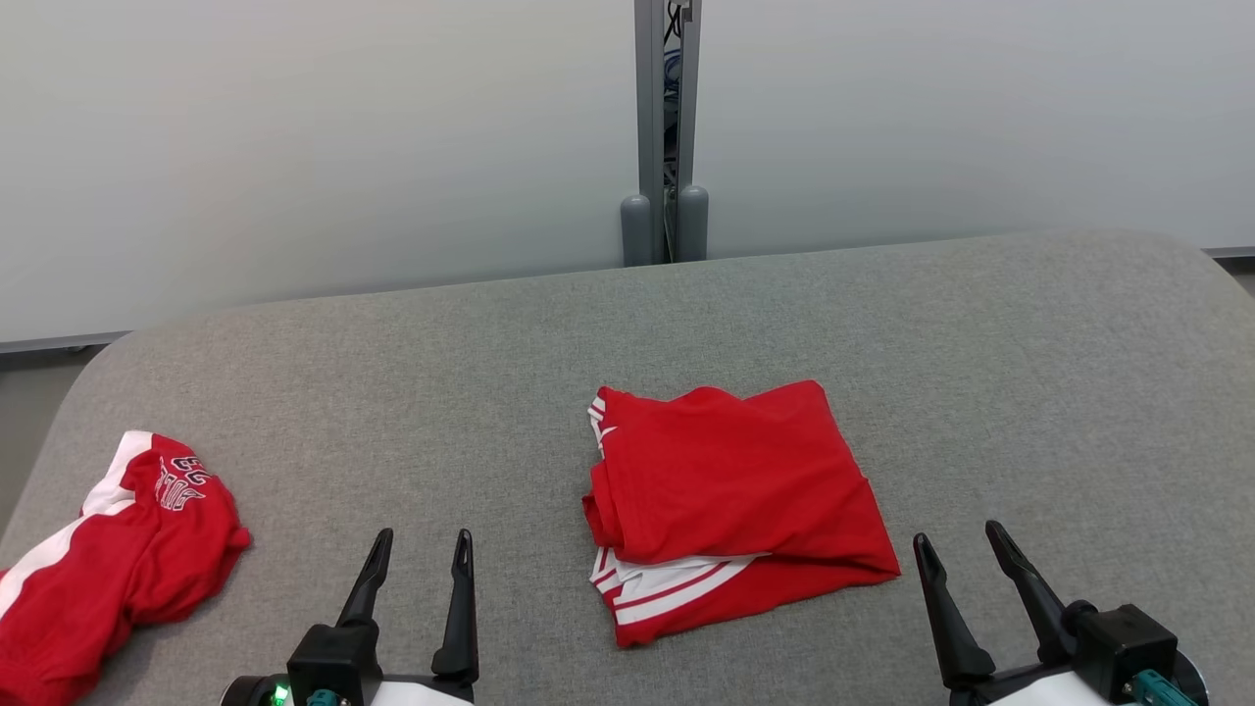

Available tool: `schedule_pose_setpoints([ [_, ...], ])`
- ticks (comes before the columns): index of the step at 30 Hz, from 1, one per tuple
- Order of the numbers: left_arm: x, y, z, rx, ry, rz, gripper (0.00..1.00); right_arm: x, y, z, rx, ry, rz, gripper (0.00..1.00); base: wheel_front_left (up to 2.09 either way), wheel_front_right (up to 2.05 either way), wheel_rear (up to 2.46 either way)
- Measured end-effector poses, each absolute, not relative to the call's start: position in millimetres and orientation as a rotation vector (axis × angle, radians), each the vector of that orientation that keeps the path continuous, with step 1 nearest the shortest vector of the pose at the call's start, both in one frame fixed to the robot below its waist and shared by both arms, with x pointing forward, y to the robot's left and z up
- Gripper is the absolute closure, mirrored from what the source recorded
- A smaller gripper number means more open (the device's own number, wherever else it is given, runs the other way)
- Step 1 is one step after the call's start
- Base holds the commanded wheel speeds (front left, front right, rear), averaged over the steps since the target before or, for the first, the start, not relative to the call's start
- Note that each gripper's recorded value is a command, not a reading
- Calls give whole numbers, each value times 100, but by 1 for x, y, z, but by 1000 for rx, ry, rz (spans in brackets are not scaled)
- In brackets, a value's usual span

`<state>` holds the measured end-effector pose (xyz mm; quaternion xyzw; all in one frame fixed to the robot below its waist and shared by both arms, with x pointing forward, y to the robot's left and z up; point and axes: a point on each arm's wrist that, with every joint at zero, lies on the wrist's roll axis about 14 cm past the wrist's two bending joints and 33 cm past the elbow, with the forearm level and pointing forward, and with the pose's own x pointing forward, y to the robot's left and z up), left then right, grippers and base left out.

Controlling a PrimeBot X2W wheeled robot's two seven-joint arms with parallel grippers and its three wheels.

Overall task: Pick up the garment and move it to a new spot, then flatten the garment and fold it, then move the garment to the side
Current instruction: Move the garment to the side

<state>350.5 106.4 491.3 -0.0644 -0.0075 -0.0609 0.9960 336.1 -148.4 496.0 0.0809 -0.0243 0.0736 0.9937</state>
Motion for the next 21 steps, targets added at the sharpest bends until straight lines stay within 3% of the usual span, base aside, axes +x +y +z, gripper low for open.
schedule_pose_setpoints([
  [12, 347, 104, 493, -129, -19, -132, 0, 341, -154, 486, 208, -17, 123, 0, 0, 0, 0],
  [21, 348, 104, 483, -128, 9, -132, 0, 372, -152, 454, 306, 106, 97, 0, 0, 0, 0],
])
